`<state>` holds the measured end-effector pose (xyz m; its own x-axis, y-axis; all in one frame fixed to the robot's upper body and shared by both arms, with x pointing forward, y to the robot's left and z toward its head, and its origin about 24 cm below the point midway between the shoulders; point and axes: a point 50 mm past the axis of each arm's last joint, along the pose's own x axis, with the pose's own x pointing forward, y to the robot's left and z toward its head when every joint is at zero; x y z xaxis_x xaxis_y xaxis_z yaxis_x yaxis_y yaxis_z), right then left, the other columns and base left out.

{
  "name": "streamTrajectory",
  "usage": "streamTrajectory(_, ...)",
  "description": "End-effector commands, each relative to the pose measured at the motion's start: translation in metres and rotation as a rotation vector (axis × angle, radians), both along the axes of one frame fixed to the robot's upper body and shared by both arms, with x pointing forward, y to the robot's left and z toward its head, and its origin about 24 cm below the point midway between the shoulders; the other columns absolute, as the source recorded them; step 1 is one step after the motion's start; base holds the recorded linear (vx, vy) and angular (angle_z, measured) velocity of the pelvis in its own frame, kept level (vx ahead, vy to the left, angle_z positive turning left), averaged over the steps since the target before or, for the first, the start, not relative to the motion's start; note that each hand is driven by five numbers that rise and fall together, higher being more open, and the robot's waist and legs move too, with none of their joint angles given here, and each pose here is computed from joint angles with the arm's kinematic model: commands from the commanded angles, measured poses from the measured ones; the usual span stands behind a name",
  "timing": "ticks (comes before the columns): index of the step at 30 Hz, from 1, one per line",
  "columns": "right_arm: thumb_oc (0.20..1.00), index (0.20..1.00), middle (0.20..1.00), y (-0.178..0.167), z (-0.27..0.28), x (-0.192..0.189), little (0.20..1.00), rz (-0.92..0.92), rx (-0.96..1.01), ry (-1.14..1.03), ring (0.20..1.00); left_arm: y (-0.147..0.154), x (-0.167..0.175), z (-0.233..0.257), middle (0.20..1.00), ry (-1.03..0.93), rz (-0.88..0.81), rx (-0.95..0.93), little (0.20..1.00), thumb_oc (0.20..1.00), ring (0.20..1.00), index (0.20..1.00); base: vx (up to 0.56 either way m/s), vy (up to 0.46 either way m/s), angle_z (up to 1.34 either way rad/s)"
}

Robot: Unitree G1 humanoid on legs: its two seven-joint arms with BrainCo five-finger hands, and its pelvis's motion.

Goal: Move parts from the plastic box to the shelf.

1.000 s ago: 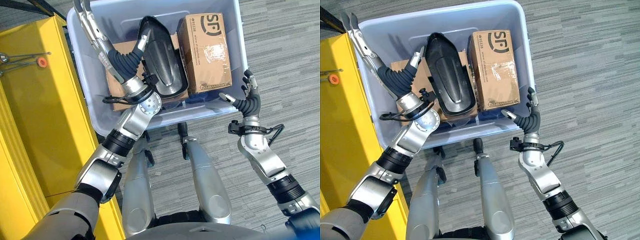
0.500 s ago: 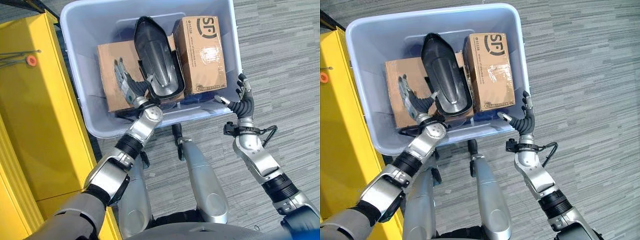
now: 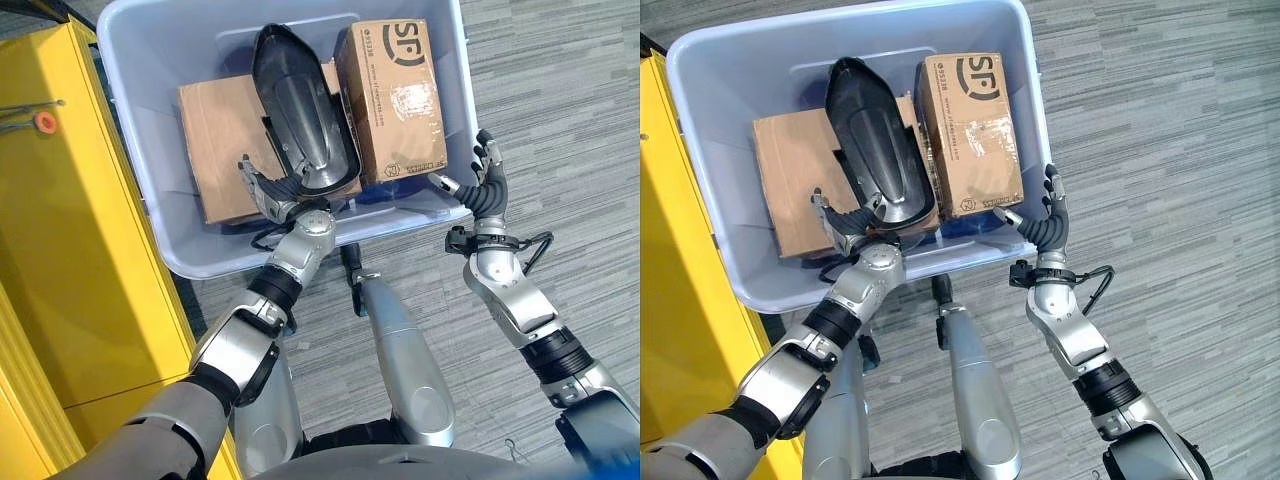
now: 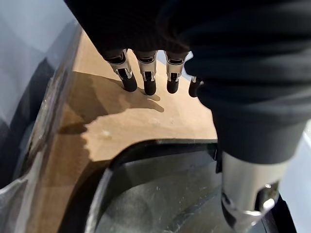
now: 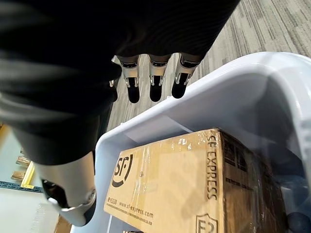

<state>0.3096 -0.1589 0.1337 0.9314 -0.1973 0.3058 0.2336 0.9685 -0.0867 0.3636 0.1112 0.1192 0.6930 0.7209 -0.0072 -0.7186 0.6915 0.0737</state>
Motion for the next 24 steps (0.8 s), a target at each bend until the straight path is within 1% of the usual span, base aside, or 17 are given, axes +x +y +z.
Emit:
streamTrajectory(1,1.000,1.000,1.000,-0.003,0.013,-0.001,1.000,-0.015,0.044,-0.050,1.000,-0.010,0.005,-0.006,1.000,0.064,-0.021,-0.014,1.000,1.000,1.000,1.000,0.02,0.027,-0.10)
streamTrajectory(5,1.000,1.000,1.000,-0.002,0.015,0.002,1.000,-0.007,0.030,-0.044,1.000,-0.003,0.012,0.007,1.000,0.045,0.005,-0.002,1.000,1.000,1.000,1.000,0.02,0.017,-0.06)
streamTrajectory(7,1.000,1.000,1.000,-0.002,0.016,0.002,1.000,-0.010,0.030,-0.041,1.000,-0.002,0.014,0.010,1.000,0.050,-0.003,-0.008,1.000,1.000,1.000,1.000,0.02,0.008,-0.10)
streamTrajectory(9,1.000,1.000,1.000,-0.003,0.017,0.003,1.000,-0.006,0.033,-0.042,1.000,-0.006,0.018,0.012,1.000,0.052,-0.065,-0.023,1.000,1.000,1.000,1.000,0.03,0.006,-0.08)
streamTrajectory(10,1.000,1.000,1.000,-0.003,0.019,0.004,1.000,-0.001,0.027,-0.052,1.000,-0.005,0.018,0.012,1.000,0.055,-0.050,-0.037,1.000,1.000,1.000,1.000,0.08,0.010,-0.03)
streamTrajectory(14,1.000,1.000,1.000,0.000,0.022,0.004,1.000,0.006,0.036,-0.053,1.000,-0.001,0.020,0.006,1.000,0.088,-0.045,-0.135,1.000,1.000,1.000,1.000,0.01,-0.020,0.00)
streamTrajectory(17,1.000,1.000,1.000,0.003,0.022,0.004,1.000,0.011,0.039,-0.047,1.000,0.002,0.019,-0.002,1.000,0.127,-0.017,-0.092,1.000,1.000,1.000,1.000,0.06,-0.011,-0.01)
streamTrajectory(20,1.000,1.000,1.000,0.006,0.024,0.006,1.000,0.015,0.025,-0.043,1.000,0.009,0.018,-0.006,1.000,0.160,0.043,-0.111,1.000,1.000,1.000,1.000,0.00,0.000,0.00)
streamTrajectory(24,1.000,1.000,1.000,0.011,0.029,0.007,1.000,0.024,0.019,-0.058,1.000,0.013,0.021,-0.012,1.000,0.194,-0.006,-0.123,1.000,1.000,1.000,1.000,0.00,0.000,0.00)
